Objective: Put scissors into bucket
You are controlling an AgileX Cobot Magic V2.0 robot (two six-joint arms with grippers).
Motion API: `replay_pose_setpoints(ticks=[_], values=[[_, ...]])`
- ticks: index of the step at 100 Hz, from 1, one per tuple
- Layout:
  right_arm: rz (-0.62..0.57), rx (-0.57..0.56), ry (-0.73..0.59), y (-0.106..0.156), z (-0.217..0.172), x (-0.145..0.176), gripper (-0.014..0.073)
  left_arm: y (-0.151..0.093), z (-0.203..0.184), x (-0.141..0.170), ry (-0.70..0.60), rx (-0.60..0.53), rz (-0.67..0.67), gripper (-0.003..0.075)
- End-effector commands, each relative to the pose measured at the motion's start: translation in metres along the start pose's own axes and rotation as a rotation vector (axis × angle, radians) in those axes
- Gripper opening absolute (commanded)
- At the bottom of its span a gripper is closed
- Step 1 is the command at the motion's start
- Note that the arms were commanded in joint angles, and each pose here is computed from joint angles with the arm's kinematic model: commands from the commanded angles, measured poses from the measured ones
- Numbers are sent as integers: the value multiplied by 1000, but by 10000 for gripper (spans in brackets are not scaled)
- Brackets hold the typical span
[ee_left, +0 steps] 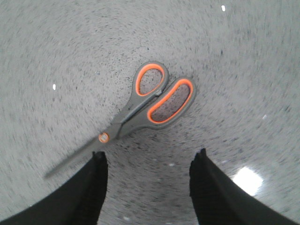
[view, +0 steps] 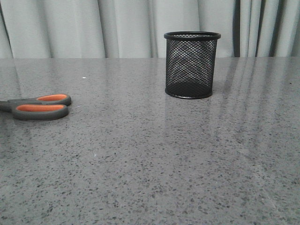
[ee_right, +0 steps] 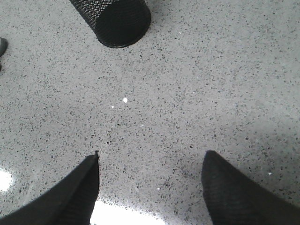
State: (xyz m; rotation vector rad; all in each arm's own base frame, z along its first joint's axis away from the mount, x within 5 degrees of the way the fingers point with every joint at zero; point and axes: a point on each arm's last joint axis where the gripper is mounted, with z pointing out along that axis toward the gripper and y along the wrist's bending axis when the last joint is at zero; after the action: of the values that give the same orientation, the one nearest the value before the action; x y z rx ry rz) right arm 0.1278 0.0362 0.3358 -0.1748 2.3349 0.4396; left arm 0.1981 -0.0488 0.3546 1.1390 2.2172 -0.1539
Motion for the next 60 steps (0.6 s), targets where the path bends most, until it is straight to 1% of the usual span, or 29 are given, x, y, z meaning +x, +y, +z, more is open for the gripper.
replay_pose_setpoints(ticks=[1,4,20,28,44,52,60], values=[[-15,-17,-74,5,-7,-11,424,10,3,-12,-42,-14,186,372],[-18,-20,-73,5,-7,-11,424,14,8,-13,-31,-3,235,372],[-28,-31,-71,7,-6,-11,424,27,36,-14,25,71,345,372],[-34,-38,-69,9,-6,-11,424,31,51,-15,67,112,430,372],[-39,-44,-66,10,-6,-10,424,41,72,-23,183,124,569,372],[-39,-44,-66,10,-6,-10,424,43,81,-29,225,142,629,372],[-39,-44,-66,10,-6,-10,424,42,91,-33,255,184,676,372]])
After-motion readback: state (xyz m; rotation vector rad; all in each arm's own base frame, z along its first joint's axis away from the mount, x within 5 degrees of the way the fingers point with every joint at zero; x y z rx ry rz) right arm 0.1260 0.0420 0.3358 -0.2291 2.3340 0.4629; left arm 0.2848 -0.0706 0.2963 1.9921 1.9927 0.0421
